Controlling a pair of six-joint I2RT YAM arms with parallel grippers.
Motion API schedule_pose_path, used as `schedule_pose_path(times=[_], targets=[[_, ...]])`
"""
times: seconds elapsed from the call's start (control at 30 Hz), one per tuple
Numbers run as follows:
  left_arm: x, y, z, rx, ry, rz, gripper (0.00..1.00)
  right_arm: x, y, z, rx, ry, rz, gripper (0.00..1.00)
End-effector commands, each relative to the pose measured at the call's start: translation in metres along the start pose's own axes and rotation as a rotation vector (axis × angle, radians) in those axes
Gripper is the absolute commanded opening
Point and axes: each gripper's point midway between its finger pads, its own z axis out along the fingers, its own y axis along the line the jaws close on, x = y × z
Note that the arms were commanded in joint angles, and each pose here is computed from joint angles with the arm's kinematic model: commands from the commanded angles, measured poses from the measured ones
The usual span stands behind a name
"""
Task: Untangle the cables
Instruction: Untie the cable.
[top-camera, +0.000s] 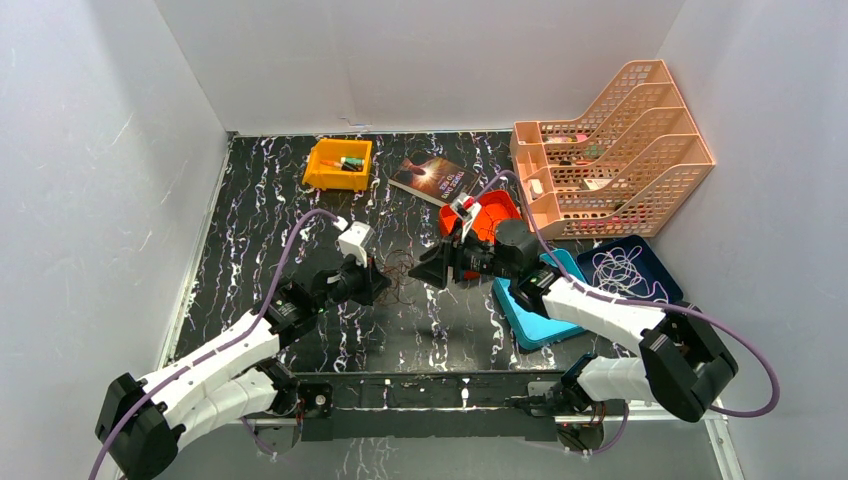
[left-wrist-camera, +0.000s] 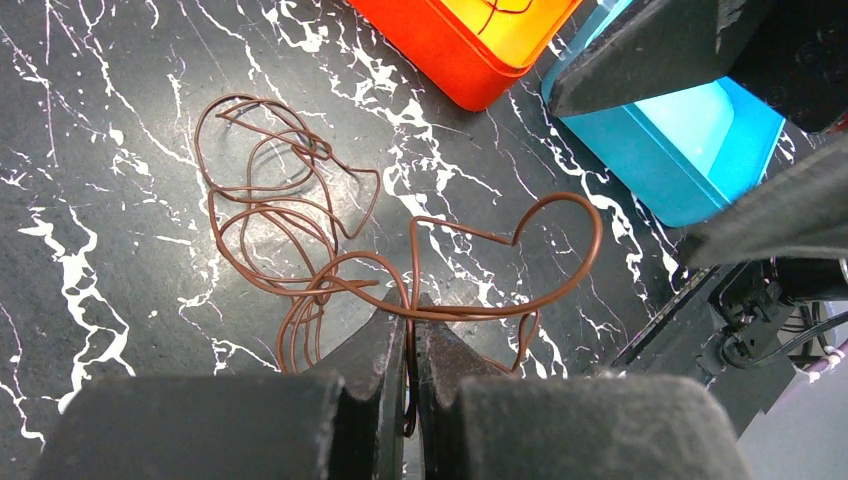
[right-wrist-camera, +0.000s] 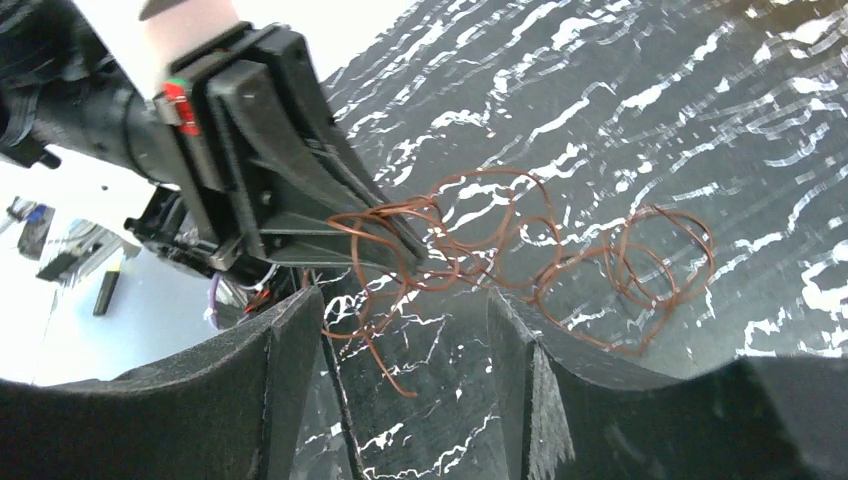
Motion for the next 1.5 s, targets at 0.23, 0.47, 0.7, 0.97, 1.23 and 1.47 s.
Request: schedule_pose_path(times=[0.23, 0.47, 0.7, 0.97, 1.23, 1.47], targets=[[-0.013, -0.024, -0.003, 0.128, -0.025, 0.035, 0.0, -0.027, 0.033, 0.009, -0.218, -0.038, -0.377, 0.71], [-0.01, -0.027, 0.0, 0.151, -0.006, 0.04, 0.0, -0.03, 0.036, 0.021, -0.264, -0.007, -0.382, 0.65], [-0.011, -0.03, 0.001, 0.162, 0.0, 0.041, 0.0, -0.02, 0.038, 0.03, -0.308, 0.043, -0.366, 0.51], [-0.011, -0.028, 0.001, 0.151, -0.003, 0.041, 0.0, -0.006, 0.037, 0.028, -0.332, 0.116, -0.358, 0.42], [-0.014, -0.028, 0.0, 0.147, -0.01, 0.045, 0.0, -0.008, 0.032, 0.031, -0.299, 0.124, -0.348, 0.05], [-0.015, -0.012, -0.005, 0.054, -0.021, 0.026, 0.09, -0.054, 0.035, 0.02, -0.15, -0.007, -0.364, 0.0]])
